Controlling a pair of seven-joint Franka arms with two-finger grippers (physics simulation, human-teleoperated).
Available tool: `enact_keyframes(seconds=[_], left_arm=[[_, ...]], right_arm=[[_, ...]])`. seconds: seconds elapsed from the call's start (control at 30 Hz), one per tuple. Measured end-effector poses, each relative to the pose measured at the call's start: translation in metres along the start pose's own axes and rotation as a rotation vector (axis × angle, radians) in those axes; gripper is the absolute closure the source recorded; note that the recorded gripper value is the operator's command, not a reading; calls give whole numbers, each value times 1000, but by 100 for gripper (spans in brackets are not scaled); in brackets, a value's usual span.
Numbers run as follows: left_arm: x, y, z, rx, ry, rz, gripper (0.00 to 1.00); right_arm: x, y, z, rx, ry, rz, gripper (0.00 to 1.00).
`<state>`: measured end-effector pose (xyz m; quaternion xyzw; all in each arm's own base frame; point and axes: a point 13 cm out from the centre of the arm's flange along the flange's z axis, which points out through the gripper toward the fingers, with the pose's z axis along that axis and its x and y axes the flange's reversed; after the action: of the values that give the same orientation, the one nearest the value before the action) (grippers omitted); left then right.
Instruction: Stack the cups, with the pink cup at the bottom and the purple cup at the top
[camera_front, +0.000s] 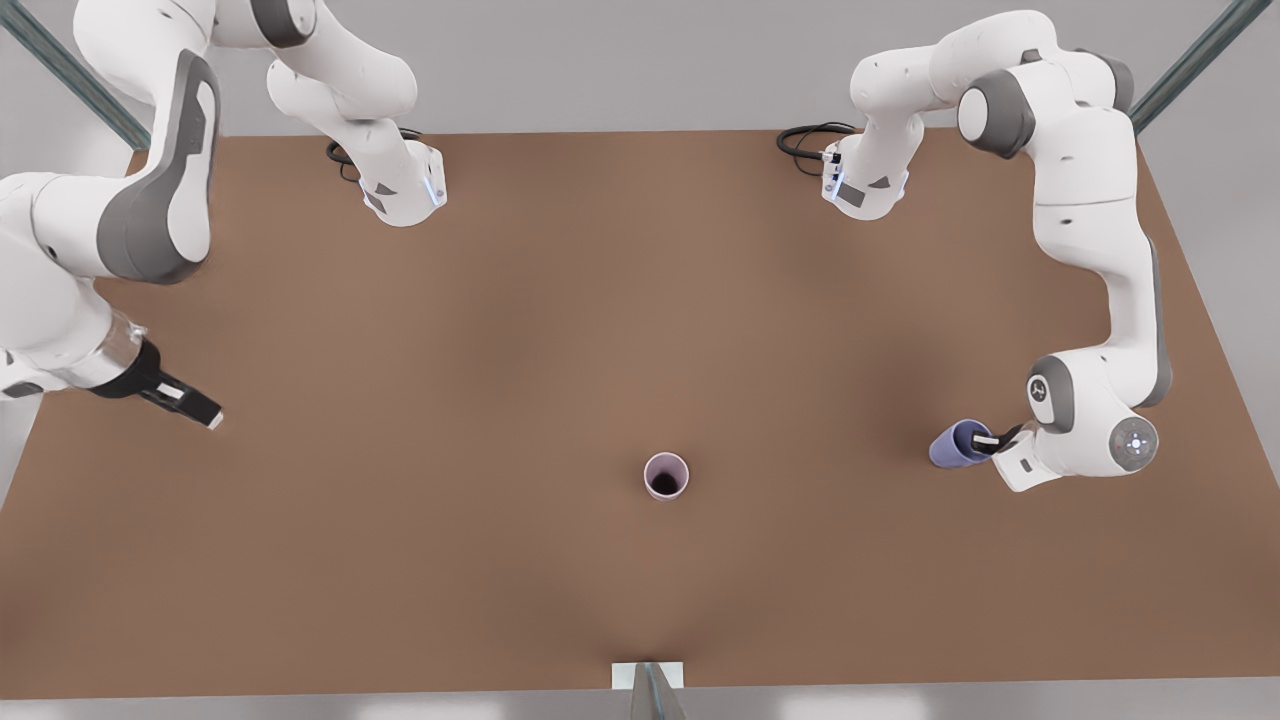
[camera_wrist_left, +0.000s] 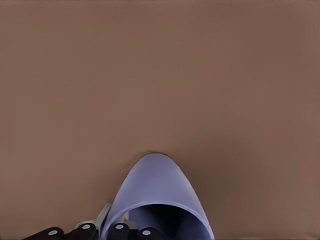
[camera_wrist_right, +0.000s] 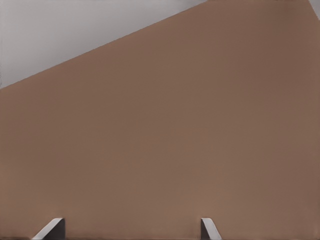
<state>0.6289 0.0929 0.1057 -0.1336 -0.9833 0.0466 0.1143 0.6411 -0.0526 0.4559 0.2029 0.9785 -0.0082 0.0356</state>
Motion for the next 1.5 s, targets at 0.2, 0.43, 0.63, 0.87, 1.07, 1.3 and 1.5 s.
enact_keyframes(seconds=[0.2, 0.43, 0.63, 0.87, 1.07, 1.3, 1.5], left_arm=[[-36, -143, -92, -10, -50, 137, 79], [-70, -407, -128, 88, -71, 235, 79], [-114, -465, -116, 138, -147, 25, 79], [-151, -485, -98, 203, -243, -237, 79], [-169, -492, -106, 265, -308, -415, 79], [-164, -497, -108, 280, -287, -551, 79], [-153, -501, -97, 268, -231, -628, 79]], right_arm=[[7, -11, -10, -12, 34, -124, 0], [12, -11, -3, -9, 65, -246, 0], [13, -10, -2, -13, 70, -318, 0], [13, -11, -1, -15, 73, -376, 0], [13, -10, -1, -16, 73, -411, 0], [13, -11, 0, -17, 74, -438, 0], [13, -11, 1, -17, 75, -454, 0]])
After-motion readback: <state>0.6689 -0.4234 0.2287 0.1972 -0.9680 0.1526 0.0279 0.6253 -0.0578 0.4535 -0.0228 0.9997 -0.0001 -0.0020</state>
